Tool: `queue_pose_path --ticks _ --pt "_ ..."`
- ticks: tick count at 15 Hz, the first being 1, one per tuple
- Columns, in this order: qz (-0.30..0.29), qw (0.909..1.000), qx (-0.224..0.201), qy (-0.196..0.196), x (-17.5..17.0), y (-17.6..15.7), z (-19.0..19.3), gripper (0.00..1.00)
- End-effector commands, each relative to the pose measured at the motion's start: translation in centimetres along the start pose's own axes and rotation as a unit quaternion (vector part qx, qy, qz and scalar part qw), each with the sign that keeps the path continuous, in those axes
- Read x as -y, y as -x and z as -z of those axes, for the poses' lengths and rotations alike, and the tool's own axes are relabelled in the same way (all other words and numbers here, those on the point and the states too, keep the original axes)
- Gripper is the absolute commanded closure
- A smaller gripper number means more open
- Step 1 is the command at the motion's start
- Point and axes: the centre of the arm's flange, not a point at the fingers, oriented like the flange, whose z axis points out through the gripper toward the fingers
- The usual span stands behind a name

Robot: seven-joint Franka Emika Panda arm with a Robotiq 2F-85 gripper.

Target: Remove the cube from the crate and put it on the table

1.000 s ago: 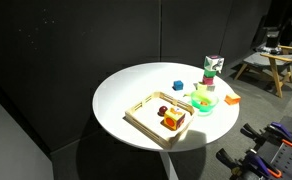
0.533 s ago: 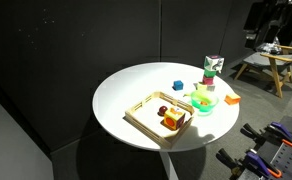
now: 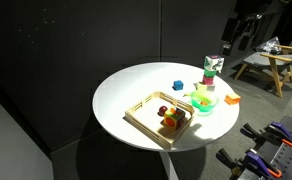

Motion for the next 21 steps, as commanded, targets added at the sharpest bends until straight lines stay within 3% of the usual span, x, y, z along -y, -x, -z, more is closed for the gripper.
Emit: queue_pose_path --ticks 1,13,21 --pt "0.04 0.9991 -0.011 -0.003 0.2 -2.4 -1.9 0.0" --pt "0.104 0.9935 -0.002 0.047 1.7 -6.7 -10.5 0.0" --pt "0.095 0.9951 -0.014 0.024 2.1 -7.9 -13.0 0.0"
